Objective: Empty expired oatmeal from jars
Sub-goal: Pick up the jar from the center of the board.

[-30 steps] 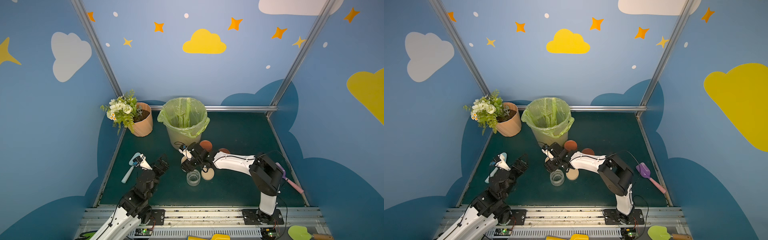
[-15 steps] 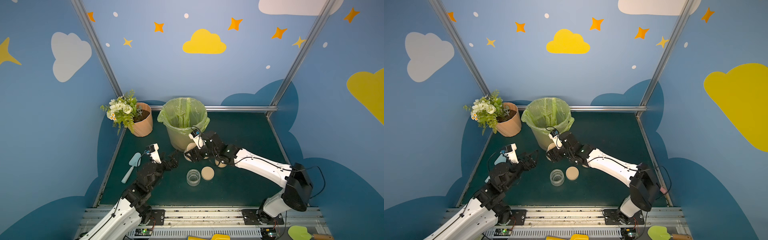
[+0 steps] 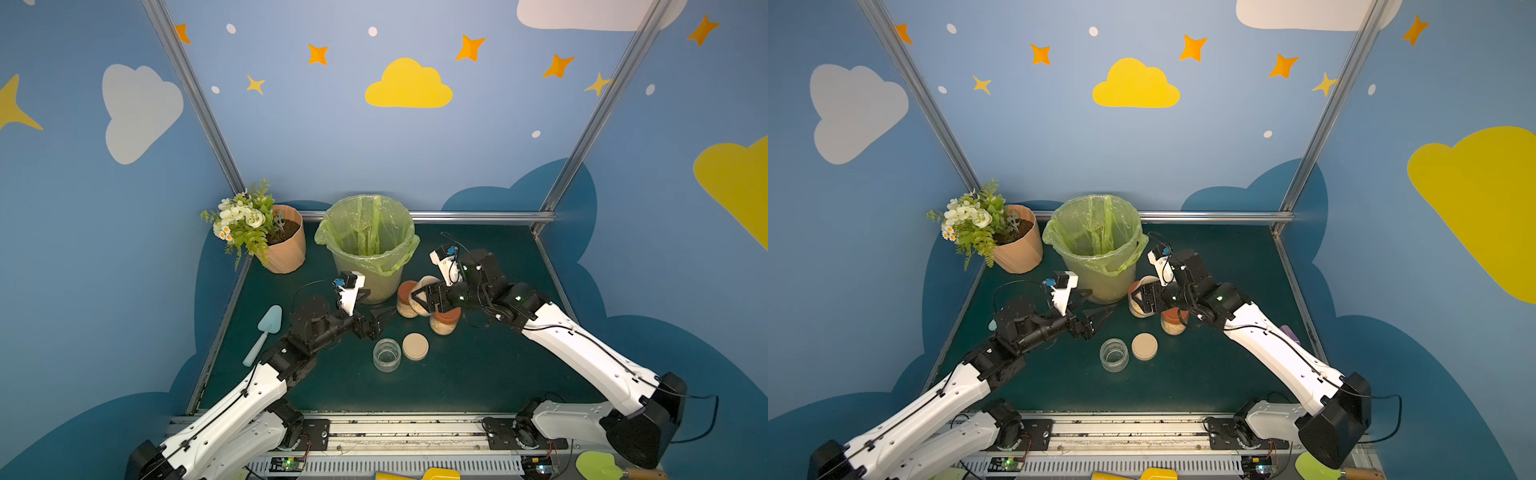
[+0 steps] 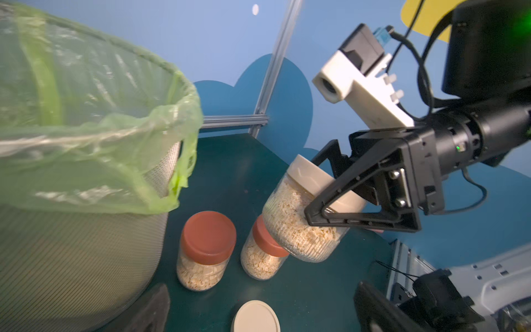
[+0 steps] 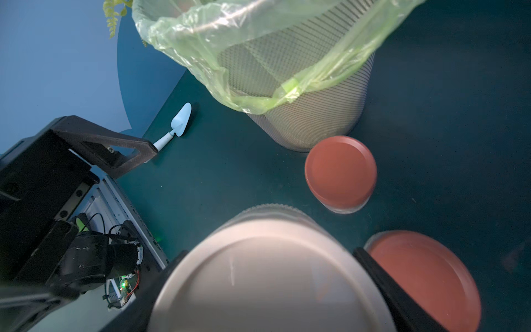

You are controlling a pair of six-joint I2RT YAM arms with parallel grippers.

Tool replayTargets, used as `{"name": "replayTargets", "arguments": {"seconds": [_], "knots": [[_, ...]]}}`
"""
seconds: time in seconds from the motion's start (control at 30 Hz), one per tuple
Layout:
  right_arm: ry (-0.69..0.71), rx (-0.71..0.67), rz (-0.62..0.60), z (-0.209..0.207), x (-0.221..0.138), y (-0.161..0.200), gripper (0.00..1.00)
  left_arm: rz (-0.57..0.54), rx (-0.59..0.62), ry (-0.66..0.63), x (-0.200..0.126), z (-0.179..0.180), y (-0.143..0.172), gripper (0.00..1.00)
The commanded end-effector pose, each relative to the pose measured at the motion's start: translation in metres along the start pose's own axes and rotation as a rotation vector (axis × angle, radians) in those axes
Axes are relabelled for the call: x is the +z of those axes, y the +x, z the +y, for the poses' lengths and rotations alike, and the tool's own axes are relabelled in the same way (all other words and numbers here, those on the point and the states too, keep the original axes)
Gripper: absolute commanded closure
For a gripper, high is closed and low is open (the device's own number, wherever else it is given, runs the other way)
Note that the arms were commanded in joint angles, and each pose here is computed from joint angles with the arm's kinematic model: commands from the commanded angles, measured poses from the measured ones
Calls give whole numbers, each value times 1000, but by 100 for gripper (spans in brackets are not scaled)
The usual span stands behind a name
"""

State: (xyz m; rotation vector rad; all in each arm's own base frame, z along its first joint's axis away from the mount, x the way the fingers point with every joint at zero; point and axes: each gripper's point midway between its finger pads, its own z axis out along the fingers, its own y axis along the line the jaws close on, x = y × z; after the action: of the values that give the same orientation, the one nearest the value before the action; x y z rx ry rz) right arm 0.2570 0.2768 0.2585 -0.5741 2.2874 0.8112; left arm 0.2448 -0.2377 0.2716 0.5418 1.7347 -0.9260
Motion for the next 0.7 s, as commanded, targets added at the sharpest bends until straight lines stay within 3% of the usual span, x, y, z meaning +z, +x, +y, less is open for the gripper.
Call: {"name": "replayTargets", "arguments": {"seconds": [0.0, 0.27, 0.67], "knots": [[-60, 33, -1, 10, -20, -10, 44, -20, 136, 135, 8, -28, -15, 0], [-129, 88, 16, 16, -31, -21, 44, 39, 280, 237, 45, -50, -5, 0], [-178, 95, 22, 27, -39, -26, 43, 77, 315, 314, 89, -54, -4, 0]]}}
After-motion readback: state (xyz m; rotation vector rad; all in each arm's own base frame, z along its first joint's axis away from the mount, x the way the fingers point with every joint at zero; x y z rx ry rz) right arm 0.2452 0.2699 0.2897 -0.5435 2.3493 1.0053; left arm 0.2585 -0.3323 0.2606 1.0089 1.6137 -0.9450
